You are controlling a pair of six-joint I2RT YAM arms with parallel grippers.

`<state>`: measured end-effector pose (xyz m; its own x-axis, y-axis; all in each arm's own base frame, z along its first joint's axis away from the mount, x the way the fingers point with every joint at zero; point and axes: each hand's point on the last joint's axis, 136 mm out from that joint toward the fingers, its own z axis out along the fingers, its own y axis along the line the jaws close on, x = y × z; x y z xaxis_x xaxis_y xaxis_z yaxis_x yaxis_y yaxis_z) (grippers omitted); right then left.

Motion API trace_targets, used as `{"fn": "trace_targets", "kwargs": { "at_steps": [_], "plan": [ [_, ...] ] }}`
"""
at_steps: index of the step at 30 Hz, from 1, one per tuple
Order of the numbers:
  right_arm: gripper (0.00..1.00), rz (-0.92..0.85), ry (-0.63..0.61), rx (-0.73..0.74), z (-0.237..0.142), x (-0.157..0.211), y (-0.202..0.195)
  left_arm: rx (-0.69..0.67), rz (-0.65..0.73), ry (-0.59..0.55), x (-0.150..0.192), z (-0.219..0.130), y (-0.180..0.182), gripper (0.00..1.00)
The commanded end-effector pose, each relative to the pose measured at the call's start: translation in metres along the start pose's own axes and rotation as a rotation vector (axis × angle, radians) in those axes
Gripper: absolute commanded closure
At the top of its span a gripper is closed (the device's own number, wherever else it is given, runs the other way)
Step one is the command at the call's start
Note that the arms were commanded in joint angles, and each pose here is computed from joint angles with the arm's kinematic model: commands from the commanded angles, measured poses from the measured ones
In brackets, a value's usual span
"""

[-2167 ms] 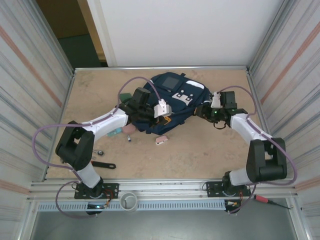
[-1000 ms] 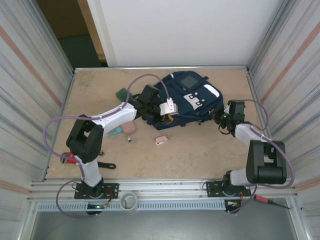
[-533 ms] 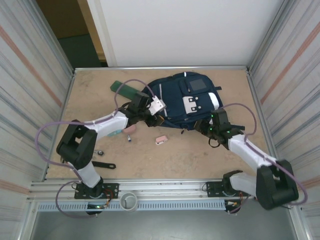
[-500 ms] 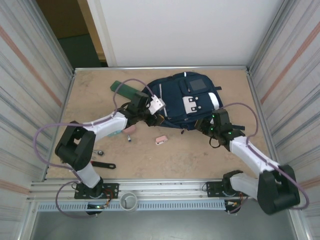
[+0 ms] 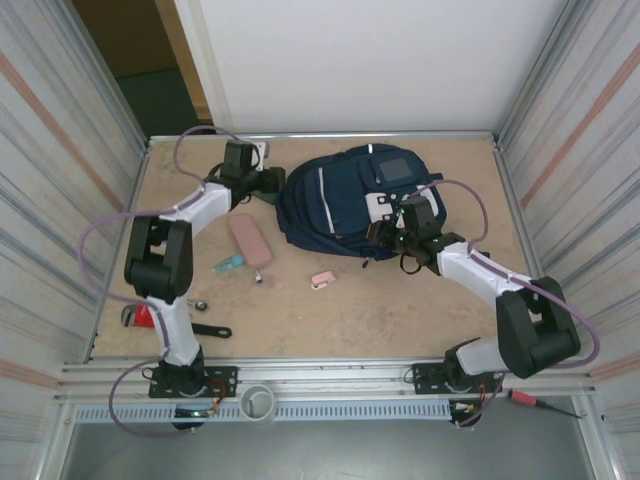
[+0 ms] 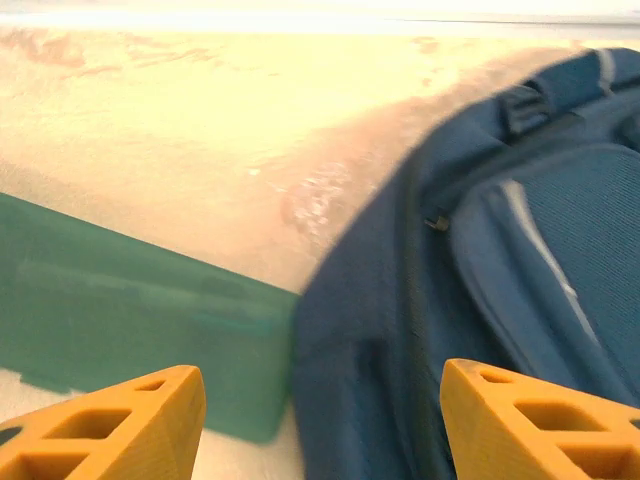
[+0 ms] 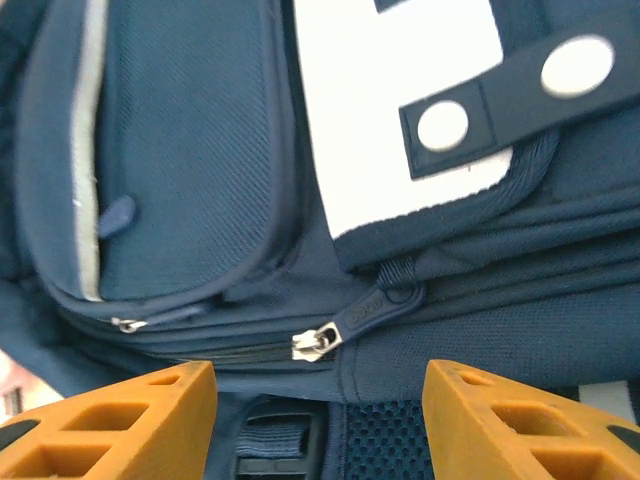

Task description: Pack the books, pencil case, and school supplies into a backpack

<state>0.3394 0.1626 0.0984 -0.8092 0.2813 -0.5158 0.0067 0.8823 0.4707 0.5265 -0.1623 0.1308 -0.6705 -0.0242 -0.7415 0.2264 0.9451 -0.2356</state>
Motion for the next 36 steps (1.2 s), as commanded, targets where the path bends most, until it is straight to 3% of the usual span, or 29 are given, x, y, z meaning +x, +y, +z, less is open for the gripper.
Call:
{"fn": "trace_targets", "kwargs": {
  "at_steps": [1, 5, 10, 17, 21, 25, 30, 36],
  "plan": [
    [0.44, -0.026, 0.001, -0.024, 0.002, -0.005, 0.008, -0.027, -0.141, 0.106, 0.009, 0.024, 0.020, 0.37],
    [0.43, -0.031, 0.005, 0.009, -0.002, -0.002, 0.000, -0.025, -0.219, 0.211, 0.023, 0.054, 0.041, 0.39],
    [0.42, -0.027, -0.014, 0.064, -0.012, -0.004, -0.016, -0.041, -0.324, 0.281, 0.055, 0.053, 0.064, 0.40],
    [0.40, -0.004, -0.019, 0.078, -0.020, -0.007, -0.027, -0.100, -0.513, 0.205, 0.097, -0.002, 0.109, 0.41],
    [0.40, -0.010, -0.015, 0.068, -0.021, -0.007, -0.024, -0.102, -0.510, 0.128, 0.090, -0.041, 0.108, 0.41],
    [0.39, -0.030, -0.019, 0.083, -0.023, -0.007, -0.025, -0.101, -0.373, 0.039, 0.063, -0.076, 0.068, 0.40],
    [0.42, 0.032, 0.015, 0.136, -0.013, 0.003, -0.043, -0.087, -0.097, -0.014, 0.052, -0.096, -0.025, 0.36],
    [0.73, 0.213, 0.108, -0.004, 0.011, 0.029, -0.051, 0.116, 0.199, 0.045, 0.077, -0.086, -0.163, 0.42]
  ]
}}
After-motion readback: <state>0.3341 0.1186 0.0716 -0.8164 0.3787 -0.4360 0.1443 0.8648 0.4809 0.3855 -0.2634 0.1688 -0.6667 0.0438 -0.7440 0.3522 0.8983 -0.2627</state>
